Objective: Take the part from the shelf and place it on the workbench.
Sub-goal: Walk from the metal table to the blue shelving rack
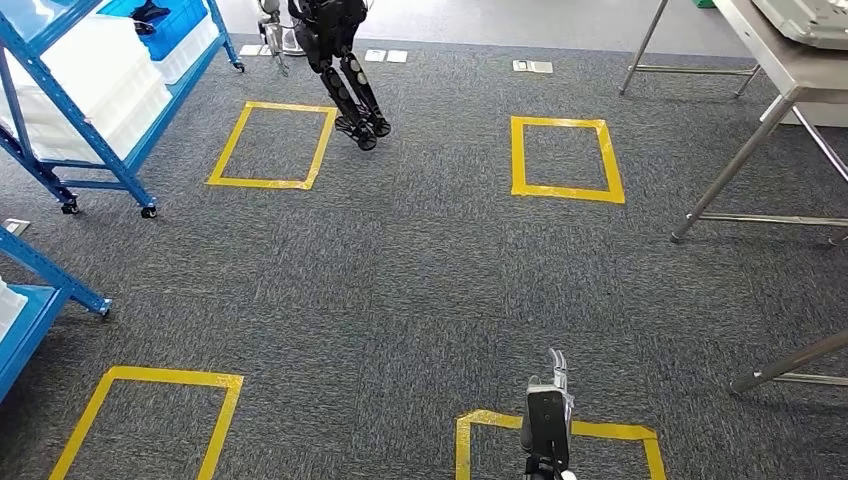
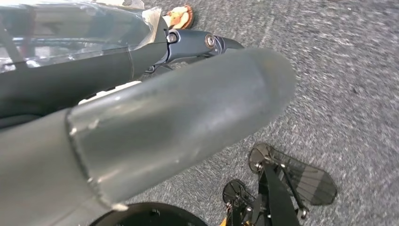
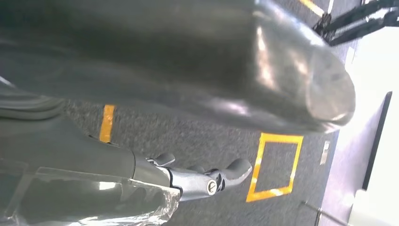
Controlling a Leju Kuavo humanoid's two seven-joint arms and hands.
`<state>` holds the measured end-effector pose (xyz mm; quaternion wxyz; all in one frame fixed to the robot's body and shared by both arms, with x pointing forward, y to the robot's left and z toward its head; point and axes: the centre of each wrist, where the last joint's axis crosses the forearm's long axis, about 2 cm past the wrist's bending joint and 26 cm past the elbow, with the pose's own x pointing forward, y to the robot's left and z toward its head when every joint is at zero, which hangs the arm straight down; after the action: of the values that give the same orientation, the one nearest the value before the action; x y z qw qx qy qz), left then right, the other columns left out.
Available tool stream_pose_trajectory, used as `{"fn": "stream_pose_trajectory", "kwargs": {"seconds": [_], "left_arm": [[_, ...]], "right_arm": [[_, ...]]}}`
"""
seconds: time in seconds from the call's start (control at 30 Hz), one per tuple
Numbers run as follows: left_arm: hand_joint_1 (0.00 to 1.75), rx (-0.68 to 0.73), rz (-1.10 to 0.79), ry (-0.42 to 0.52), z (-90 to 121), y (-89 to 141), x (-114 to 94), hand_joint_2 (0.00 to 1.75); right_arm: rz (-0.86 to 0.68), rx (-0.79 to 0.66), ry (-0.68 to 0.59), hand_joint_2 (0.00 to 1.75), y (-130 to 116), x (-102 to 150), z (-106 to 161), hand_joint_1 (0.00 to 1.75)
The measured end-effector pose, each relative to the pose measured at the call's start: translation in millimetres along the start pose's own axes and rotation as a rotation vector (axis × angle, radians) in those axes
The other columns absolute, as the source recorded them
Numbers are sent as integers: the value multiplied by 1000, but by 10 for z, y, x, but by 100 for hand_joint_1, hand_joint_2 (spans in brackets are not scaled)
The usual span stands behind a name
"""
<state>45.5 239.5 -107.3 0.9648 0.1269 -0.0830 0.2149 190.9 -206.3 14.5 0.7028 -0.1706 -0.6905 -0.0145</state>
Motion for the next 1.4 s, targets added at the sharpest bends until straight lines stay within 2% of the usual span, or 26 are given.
{"fn": "stream_pose_trajectory", "kwargs": {"seconds": [0.93, 1.4], "left_arm": [[0, -2, -6, -6, 3, 3, -26, 0], [0, -3, -4, 7, 6, -12, -6, 0]], "right_arm": [[8, -3, 1, 0, -27, -17, 25, 0], [11, -13, -10, 0, -68, 8, -60, 0]]}}
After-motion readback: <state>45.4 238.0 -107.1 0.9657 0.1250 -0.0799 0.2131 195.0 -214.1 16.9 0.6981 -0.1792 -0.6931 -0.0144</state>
